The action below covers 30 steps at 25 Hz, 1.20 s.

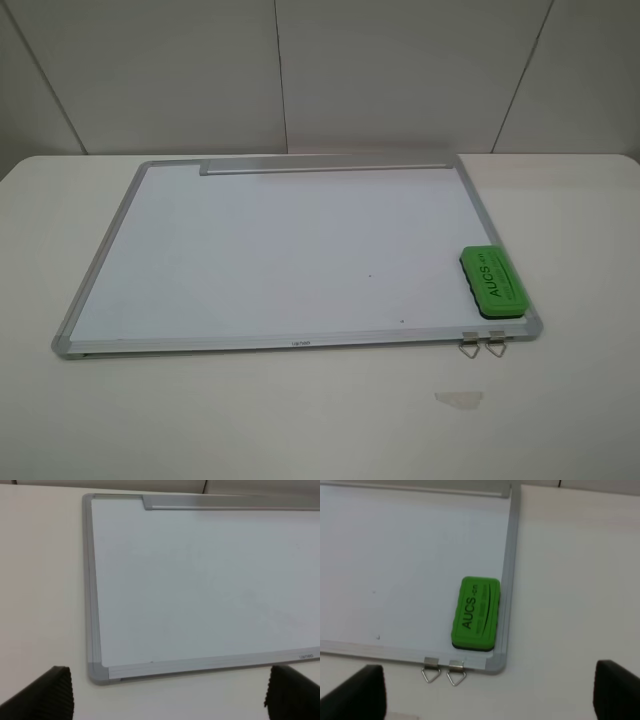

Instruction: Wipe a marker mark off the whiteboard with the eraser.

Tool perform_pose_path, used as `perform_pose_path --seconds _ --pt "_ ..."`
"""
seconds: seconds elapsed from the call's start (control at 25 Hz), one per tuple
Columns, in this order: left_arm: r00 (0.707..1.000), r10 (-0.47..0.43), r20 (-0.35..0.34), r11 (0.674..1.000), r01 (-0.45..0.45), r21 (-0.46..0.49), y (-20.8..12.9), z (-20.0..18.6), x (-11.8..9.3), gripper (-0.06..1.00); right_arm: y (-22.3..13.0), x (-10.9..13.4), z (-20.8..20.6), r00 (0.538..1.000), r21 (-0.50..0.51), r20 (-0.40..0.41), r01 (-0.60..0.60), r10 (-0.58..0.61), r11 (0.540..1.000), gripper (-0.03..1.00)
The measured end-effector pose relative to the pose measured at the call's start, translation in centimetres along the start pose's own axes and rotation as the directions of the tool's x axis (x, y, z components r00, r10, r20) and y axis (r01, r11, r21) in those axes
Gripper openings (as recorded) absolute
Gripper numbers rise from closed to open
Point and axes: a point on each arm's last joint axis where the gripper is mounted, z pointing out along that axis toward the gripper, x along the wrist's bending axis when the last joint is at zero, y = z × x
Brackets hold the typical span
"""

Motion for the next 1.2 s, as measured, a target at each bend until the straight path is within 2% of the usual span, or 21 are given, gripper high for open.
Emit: perform_pose_path --seconds 0.16,0.28,1.2 --pt "1.000 0.000 0.000 1.000 0.000 0.000 0.0 0.0 0.0 0.78 -1.0 0.0 -1.6 1.000 -0.123 0.002 0.001 0.000 0.992 0.83" --pt "1.000 0.000 0.000 1.000 0.000 0.000 0.0 0.0 0.0 0.78 -1.4 0.0 -2.2 1.000 -0.167 0.003 0.001 -0.001 0.986 0.83" --pt "1.000 0.000 0.000 1.000 0.000 0.000 0.0 0.0 0.0 0.78 -1.4 0.0 -2.2 1.000 -0.166 0.003 0.001 0.000 0.986 0.83"
